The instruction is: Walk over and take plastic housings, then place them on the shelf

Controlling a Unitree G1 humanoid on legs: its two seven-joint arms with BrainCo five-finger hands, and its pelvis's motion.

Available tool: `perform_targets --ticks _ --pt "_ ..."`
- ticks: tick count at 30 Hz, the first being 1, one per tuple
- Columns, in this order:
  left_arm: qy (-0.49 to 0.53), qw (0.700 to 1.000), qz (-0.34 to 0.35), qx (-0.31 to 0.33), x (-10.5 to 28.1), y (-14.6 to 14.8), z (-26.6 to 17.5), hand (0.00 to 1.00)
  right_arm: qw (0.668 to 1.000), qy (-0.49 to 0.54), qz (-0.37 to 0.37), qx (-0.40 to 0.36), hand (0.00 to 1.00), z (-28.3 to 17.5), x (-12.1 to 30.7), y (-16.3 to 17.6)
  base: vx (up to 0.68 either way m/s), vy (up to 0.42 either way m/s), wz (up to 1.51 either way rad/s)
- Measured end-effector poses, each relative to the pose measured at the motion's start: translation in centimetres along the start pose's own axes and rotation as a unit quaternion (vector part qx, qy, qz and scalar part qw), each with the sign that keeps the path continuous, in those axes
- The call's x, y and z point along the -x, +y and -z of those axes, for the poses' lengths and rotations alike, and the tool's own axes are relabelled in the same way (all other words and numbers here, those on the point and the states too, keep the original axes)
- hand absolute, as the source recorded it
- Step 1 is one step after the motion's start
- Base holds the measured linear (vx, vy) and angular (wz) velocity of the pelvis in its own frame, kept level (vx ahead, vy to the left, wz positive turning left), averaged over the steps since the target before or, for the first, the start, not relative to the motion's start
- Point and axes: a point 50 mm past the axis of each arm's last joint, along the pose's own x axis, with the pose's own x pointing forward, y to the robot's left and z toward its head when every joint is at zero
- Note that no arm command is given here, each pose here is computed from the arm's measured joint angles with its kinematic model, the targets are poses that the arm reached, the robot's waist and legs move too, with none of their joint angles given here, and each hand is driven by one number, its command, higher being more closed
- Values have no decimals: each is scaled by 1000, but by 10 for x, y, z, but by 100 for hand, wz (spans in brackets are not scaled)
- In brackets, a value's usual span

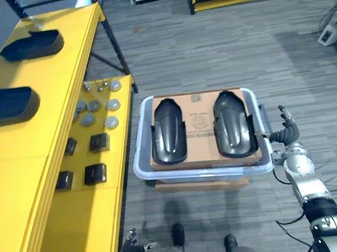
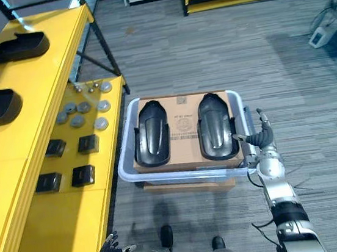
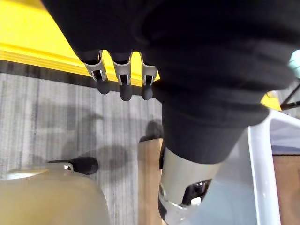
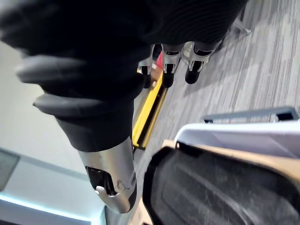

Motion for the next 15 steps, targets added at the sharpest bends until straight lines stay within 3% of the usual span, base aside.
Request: perform_targets --ticks 6,15 --pt "-58 998 -1 20 -9 -12 -32 0 996 57 70 5 0 -5 -23 -19 -36 -3 18" --pt "-76 997 -6 33 -11 -20 -43 0 991 60 123 -8 0 -10 -25 -26 7 -8 3"
